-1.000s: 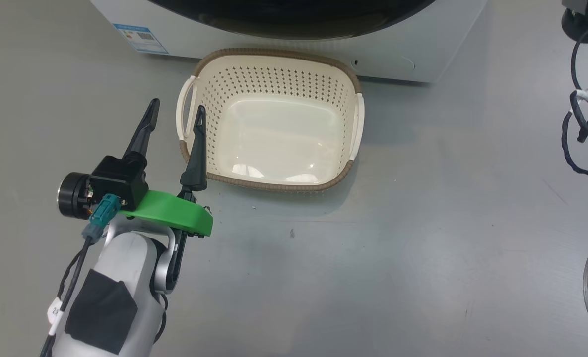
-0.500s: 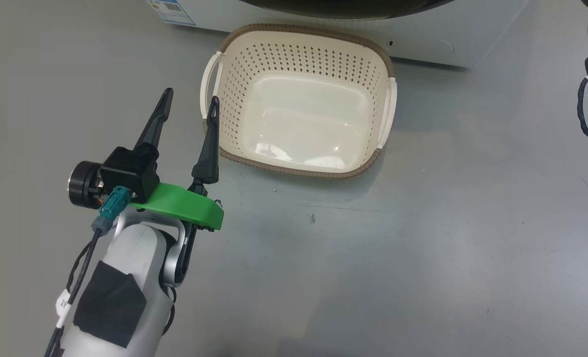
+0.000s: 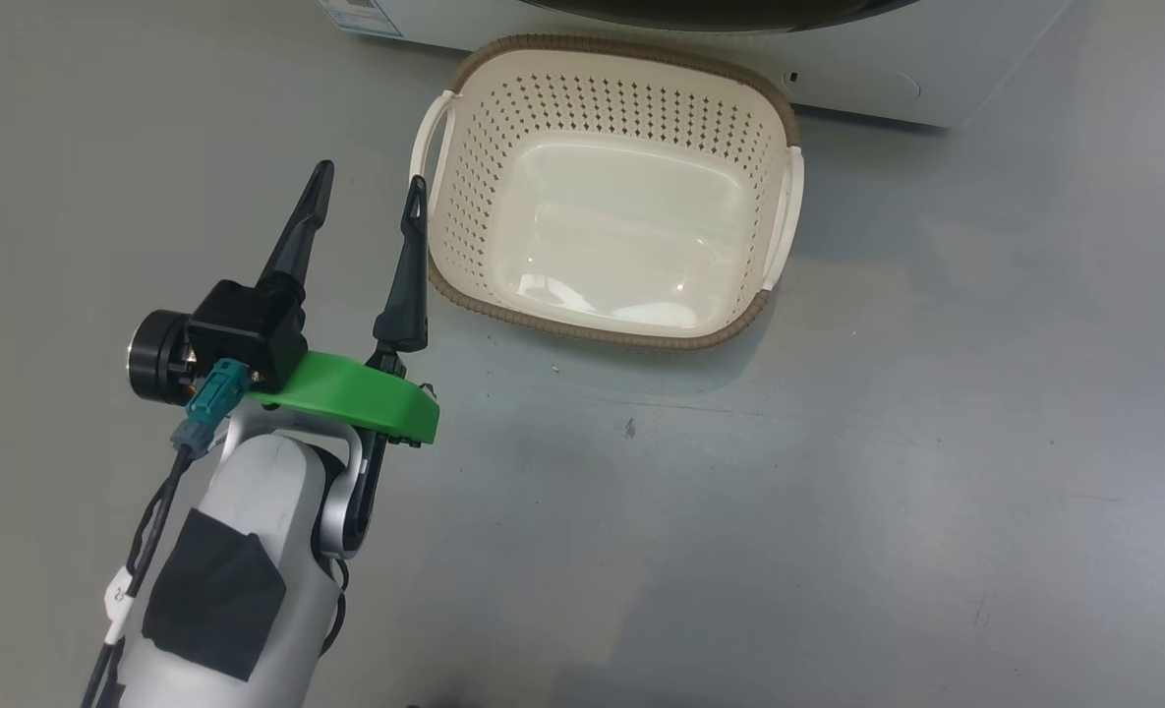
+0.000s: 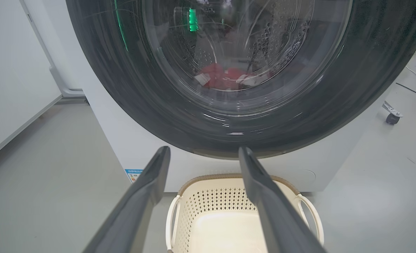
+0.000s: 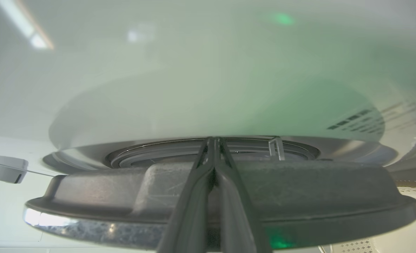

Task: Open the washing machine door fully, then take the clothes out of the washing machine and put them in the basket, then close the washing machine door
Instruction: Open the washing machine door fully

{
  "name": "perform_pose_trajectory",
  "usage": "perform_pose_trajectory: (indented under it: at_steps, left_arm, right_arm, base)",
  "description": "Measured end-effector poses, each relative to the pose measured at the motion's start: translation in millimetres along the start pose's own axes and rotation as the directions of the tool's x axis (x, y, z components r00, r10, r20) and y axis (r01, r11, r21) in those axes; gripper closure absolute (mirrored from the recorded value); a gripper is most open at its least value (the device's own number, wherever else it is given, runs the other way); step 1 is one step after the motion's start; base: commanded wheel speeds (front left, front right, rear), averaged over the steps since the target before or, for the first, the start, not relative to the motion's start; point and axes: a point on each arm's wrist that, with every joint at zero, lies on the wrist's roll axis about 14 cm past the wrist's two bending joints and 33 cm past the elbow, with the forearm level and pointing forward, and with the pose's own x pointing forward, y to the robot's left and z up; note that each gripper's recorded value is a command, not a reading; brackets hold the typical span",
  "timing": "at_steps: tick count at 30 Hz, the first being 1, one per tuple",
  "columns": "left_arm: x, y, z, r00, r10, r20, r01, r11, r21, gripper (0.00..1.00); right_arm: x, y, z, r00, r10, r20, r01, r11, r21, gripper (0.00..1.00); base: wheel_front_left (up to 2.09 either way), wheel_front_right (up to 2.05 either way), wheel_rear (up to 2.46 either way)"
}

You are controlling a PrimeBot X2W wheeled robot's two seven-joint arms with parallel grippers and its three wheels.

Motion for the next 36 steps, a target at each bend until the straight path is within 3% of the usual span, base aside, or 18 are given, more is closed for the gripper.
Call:
perform_pose_trajectory:
  at_steps: [28,36]
  left_arm:
    - [3,-14,19,0.998,-0.029,0.050,0.030,0.999,-0.016,0.00]
    - [0,-18,24,0.997,-0.038,0.060,0.039,0.999,-0.005,0.00]
  right_arm:
    - [-25,12,-34,0.979,0.059,-0.195,-0.049,0.997,0.055,1.00]
    - [-39,3,-62,0.960,0.053,-0.276,-0.030,0.996,0.084,1.00]
  base:
    - [0.00,0.00,0.00]
    - [0.00,0.00,0.00]
